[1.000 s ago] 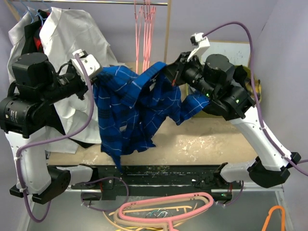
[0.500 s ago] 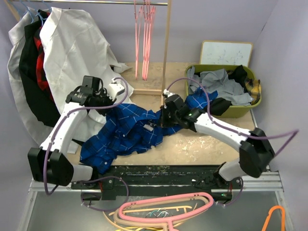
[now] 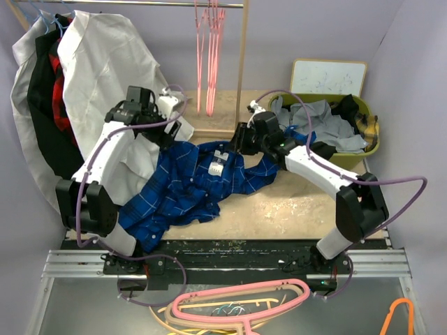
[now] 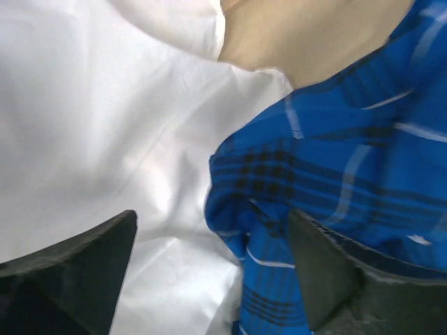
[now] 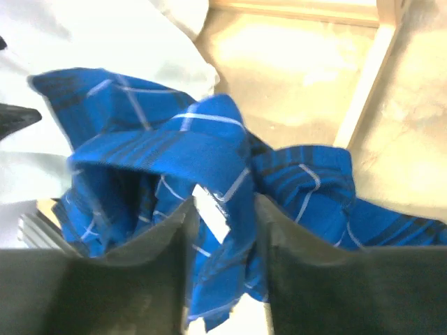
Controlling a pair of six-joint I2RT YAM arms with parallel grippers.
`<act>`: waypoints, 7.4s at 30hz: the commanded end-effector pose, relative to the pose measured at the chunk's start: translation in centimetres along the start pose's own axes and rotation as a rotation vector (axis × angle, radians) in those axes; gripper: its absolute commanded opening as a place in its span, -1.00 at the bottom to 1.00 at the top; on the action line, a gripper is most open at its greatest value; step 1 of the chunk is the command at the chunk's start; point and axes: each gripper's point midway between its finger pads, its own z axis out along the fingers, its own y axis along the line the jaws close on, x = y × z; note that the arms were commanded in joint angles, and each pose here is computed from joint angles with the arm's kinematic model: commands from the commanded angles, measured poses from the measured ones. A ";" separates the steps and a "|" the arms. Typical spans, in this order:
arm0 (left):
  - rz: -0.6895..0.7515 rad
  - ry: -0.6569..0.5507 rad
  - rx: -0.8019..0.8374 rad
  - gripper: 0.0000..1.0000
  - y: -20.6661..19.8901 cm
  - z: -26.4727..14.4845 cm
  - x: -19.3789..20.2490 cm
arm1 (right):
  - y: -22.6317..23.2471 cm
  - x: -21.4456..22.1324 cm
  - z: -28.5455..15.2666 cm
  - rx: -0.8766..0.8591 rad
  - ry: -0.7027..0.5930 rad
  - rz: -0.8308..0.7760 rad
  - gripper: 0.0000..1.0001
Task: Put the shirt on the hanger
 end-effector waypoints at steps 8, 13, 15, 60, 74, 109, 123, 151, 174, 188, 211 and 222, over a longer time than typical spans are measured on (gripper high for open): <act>-0.108 -0.227 0.060 0.99 -3.0 -11.2 -6.1 | 6.0 -7.8 -11.8 -0.154 -0.300 -0.239 1.00; -0.199 -0.303 -0.050 0.99 -2.4 -12.1 -4.0 | 9.7 -13.7 -20.9 -0.180 -0.548 -0.276 0.90; -0.241 -0.325 -0.049 0.99 -2.6 -12.3 -3.5 | 10.5 -16.0 -22.9 -0.153 -0.604 -0.260 0.72; -0.250 -0.297 0.033 0.99 -2.8 -10.3 -2.1 | 17.6 -25.1 -15.4 -0.110 -0.620 -0.351 0.08; -0.244 -0.297 0.035 0.99 -2.9 -10.1 -1.9 | 16.0 -24.6 -13.0 -0.033 -0.592 -0.350 -0.02; -0.195 -0.070 0.119 0.99 -10.9 -3.1 -0.2 | 16.8 -25.1 -21.8 0.132 -0.736 -0.374 -1.00; -0.253 -0.016 -0.122 0.97 -9.2 1.6 -1.8 | 9.5 -10.8 -30.7 -0.132 -0.699 -0.328 -1.00; -0.142 -0.034 0.001 -1.00 -10.5 -1.0 -3.4 | 6.7 8.5 -23.5 -0.470 -0.092 -0.149 -1.00; -0.150 -0.236 0.200 -1.00 -12.3 -9.9 -5.6 | 10.5 4.7 -15.0 -0.591 -0.248 -0.215 -1.00; -0.118 -0.254 0.263 -0.84 -12.8 -11.1 -5.7 | 13.2 4.4 -9.5 -0.727 -0.270 -0.287 -1.00; 0.297 -0.238 -0.185 0.78 -0.4 -9.7 0.0 | 10.2 7.3 -3.9 -0.695 -0.210 -0.335 -1.00; 0.292 -0.209 -0.360 -0.84 5.1 -5.0 -1.7 | 10.2 6.6 -6.3 -0.758 -0.256 -0.297 -1.00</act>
